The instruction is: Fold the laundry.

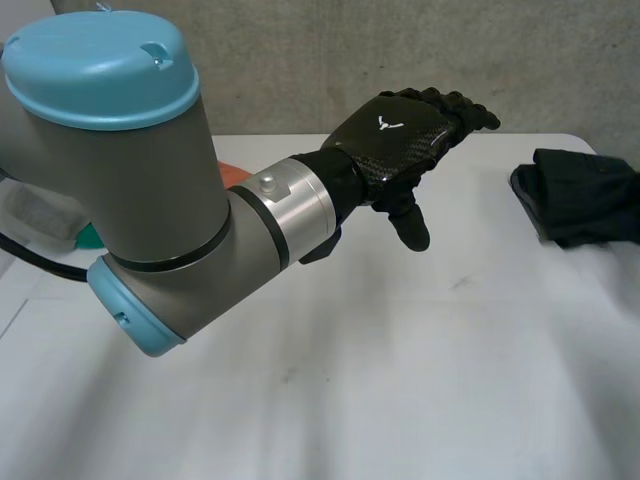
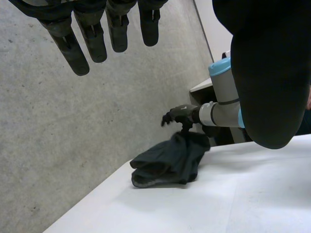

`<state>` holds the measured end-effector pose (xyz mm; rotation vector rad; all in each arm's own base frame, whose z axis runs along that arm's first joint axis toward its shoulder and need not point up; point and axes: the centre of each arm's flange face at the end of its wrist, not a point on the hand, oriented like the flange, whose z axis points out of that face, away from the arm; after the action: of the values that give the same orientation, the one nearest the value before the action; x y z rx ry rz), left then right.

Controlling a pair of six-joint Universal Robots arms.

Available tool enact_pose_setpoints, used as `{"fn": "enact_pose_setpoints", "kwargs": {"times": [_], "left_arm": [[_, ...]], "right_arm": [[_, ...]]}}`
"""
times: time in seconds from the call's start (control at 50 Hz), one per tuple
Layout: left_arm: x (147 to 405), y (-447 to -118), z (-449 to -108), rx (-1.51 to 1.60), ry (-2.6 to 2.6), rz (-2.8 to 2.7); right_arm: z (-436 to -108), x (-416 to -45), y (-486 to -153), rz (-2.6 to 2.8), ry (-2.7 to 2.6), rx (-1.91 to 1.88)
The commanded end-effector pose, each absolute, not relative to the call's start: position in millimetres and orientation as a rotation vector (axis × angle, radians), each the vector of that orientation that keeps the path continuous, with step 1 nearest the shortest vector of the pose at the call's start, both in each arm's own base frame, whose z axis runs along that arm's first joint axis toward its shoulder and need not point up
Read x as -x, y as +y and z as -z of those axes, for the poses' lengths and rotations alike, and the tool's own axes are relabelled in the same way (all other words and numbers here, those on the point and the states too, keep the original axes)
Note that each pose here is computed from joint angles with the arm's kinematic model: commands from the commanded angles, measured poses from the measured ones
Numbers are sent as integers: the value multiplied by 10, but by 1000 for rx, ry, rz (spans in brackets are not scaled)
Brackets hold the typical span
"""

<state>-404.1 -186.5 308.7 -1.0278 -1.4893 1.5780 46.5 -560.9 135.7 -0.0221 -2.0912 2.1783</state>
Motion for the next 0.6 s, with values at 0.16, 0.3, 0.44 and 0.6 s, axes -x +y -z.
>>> {"fn": "enact_pose_setpoints", "kwargs": {"times": [0.16, 0.3, 0.44, 0.6], "left_arm": [[3984, -1962, -3128, 965, -1543, -1656], [3673, -2478, -3284, 771, -1677, -1904], [2747, -3521, -3350, 554, -1992, -2308], [2159, -4501, -2771, 803, -2144, -2572]], "right_arm": [[-1801, -582, -5180, -2044, -2097, -150], [-2140, -777, -4628, -2064, -1959, -377], [-2052, -1485, -3788, -2078, -2000, -851], [-1946, -1831, -3141, -2018, -1988, -1101]]}}
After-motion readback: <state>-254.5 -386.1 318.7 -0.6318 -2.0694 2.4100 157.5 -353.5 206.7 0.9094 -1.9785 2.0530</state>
